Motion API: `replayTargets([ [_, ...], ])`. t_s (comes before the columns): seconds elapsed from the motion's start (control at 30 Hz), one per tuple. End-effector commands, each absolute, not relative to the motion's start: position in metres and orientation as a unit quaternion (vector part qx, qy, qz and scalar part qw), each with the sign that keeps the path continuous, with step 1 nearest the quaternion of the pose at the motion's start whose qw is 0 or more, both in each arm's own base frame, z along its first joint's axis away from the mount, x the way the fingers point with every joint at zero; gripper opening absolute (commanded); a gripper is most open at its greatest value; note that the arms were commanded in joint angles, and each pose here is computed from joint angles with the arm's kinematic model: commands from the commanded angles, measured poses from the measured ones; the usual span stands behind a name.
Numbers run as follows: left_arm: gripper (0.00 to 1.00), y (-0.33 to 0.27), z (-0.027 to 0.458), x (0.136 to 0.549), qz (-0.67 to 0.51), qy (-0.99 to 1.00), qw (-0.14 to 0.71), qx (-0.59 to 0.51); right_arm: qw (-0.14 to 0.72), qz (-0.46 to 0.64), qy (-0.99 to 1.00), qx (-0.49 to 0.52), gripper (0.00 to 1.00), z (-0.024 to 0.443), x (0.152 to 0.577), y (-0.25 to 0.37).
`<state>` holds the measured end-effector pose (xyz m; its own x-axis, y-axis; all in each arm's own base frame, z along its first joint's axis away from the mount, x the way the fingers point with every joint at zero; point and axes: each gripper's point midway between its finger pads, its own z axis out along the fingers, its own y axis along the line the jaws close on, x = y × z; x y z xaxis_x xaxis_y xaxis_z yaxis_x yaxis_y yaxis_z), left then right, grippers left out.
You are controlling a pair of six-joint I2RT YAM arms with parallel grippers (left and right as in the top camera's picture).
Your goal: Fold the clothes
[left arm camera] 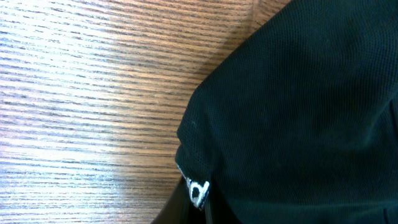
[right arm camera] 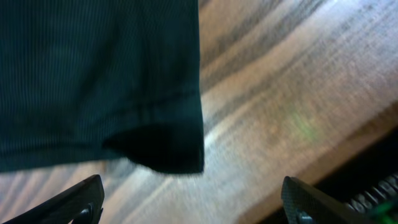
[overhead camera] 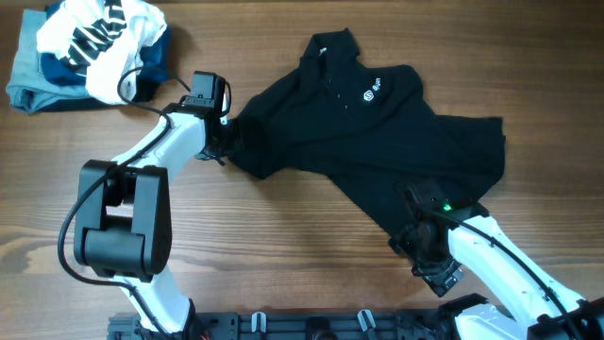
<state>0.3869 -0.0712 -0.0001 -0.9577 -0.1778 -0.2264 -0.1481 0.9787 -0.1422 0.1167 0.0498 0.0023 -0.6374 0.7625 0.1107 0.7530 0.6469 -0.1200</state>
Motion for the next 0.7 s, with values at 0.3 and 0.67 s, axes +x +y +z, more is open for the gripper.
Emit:
replayTargets([
  [0.3, 0.04, -0.064, -0.008, 0.387, -0.049, 0.987, 0.117, -0.097, -0.054, 0.059, -0.871, -0.485, 0.78, 0.000, 0.160, 0.025],
  [0.67, 0.05, -0.064, -0.008, 0.387, -0.049, 0.987, 0.117, -0.096, -0.029, 0.009, -0.895, -0.445, 0.70, -0.011, 0.163, 0.045],
])
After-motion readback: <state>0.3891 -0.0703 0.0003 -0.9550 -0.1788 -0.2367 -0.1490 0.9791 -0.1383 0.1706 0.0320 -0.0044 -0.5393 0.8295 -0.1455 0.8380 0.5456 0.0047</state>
